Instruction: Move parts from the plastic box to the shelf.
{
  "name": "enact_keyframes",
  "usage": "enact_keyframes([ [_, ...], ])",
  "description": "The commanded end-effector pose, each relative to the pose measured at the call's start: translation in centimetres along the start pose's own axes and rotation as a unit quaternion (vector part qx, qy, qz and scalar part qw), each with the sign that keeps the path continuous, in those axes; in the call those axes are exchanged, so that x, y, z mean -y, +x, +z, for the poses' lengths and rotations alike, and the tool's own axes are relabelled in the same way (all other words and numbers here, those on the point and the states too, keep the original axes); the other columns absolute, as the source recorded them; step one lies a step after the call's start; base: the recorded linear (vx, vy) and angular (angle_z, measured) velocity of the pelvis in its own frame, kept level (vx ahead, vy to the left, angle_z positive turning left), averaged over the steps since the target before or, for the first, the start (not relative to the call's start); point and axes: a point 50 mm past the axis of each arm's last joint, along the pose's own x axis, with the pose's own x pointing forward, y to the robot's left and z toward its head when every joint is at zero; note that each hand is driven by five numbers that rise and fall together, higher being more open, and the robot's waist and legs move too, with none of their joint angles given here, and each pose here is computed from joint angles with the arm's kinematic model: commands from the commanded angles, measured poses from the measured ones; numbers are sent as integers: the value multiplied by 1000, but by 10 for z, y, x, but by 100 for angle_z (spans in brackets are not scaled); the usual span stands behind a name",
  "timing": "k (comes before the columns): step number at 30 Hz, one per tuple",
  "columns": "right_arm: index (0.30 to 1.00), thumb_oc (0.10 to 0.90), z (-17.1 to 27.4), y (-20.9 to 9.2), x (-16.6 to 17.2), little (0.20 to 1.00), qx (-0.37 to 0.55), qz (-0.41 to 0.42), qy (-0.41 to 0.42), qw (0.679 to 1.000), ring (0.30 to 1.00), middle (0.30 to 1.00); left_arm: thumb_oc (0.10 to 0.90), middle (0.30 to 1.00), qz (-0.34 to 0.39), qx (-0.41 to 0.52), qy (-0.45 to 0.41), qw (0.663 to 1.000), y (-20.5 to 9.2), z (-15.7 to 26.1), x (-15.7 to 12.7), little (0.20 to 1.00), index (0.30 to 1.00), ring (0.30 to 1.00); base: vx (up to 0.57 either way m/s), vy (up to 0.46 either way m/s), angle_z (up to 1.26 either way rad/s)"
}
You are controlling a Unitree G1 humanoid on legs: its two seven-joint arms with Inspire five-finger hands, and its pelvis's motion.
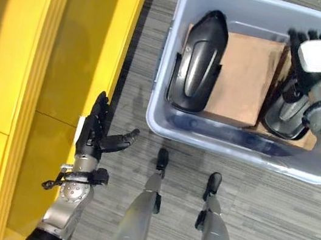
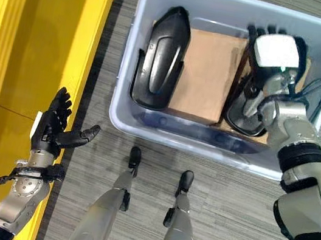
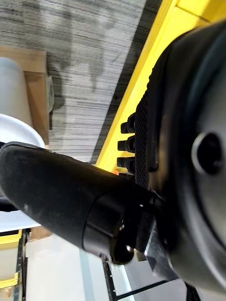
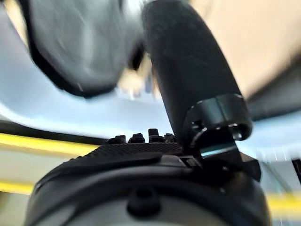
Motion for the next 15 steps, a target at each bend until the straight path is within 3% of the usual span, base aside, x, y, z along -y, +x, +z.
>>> enact_keyframes([
  [1,1000,900,4,12,73,1000,16,-164,22,986,1000,1000,900,1000,36,111,9,993,3,41,-17,1000,1000,1000,0,0,0],
  [4,1000,900,8,2,87,1000,25,-222,27,974,1000,1000,900,1000,43,112,19,993,2,42,-19,1000,1000,1000,0,0,0],
  [5,1000,900,22,-8,96,1000,42,-282,73,956,1000,1000,900,1000,53,117,22,991,3,44,-20,1000,1000,1000,10,17,-3],
  [7,1000,900,29,-15,97,1000,49,-308,94,945,1000,1000,900,1000,59,116,22,991,3,43,-20,1000,1000,1000,9,24,-10],
  [12,1000,900,36,-31,89,1000,53,-324,144,933,1000,1000,900,1000,61,112,29,991,2,43,-20,1000,1000,1000,6,9,-10],
  [15,1000,900,45,-50,66,1000,54,-305,220,925,1000,1000,900,1000,65,101,34,992,-1,38,-20,1000,1000,1000,6,-3,-3],
])
